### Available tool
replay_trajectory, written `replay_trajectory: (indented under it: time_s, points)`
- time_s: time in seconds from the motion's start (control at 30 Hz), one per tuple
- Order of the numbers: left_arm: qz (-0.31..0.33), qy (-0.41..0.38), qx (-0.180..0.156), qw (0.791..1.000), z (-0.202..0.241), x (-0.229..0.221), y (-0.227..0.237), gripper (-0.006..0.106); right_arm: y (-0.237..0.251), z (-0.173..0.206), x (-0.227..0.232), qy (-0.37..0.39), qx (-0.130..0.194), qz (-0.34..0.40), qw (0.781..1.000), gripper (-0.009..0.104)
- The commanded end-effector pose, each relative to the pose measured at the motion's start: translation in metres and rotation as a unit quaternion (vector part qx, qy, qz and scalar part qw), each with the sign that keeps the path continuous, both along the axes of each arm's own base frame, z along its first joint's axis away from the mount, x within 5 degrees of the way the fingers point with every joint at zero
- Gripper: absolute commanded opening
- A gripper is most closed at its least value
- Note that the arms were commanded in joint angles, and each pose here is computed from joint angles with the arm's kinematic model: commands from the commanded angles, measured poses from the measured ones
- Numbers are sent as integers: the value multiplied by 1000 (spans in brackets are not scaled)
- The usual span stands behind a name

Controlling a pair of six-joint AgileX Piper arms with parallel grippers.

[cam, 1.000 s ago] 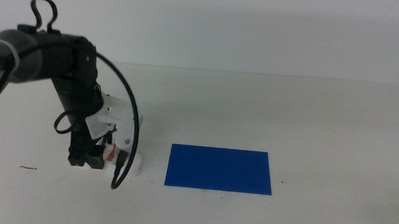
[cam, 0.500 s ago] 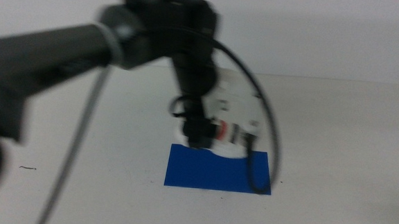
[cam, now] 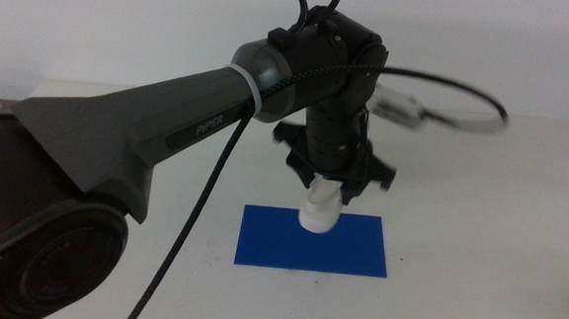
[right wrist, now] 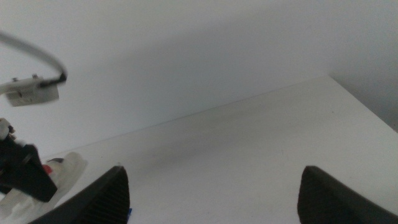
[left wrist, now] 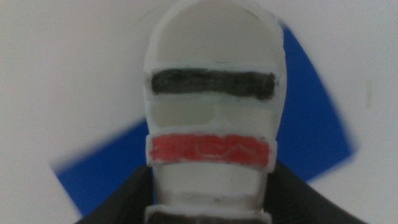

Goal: Use one arm to grab the shoe from the table and place it on the mat.

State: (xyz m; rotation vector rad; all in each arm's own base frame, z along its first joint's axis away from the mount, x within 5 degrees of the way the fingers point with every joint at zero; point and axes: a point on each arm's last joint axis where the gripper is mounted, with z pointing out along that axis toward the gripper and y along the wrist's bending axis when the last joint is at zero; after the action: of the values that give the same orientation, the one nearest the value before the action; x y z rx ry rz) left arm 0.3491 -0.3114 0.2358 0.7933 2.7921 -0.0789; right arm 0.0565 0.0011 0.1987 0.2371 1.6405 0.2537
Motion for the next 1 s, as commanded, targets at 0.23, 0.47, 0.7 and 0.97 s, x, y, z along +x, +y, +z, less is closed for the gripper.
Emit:
replay_trajectory:
  time_s: [0.23, 0.47, 0.7, 0.97]
  points:
    - [417, 82, -113, 898, 6, -5, -5, -1, 0, 0, 0, -5, -7, 0, 1000, 79]
    - [486, 76, -174, 853, 8, 3, -10, -1, 0, 0, 0, -5, -7, 0, 1000, 79]
    - [684, 105, -147, 707, -2, -2, -3, -1, 0, 0, 0, -5, -7, 0, 1000, 79]
    - [805, 127, -159, 557, -11, -1, -5, -1, 0, 0, 0, -5, -7, 0, 1000, 79]
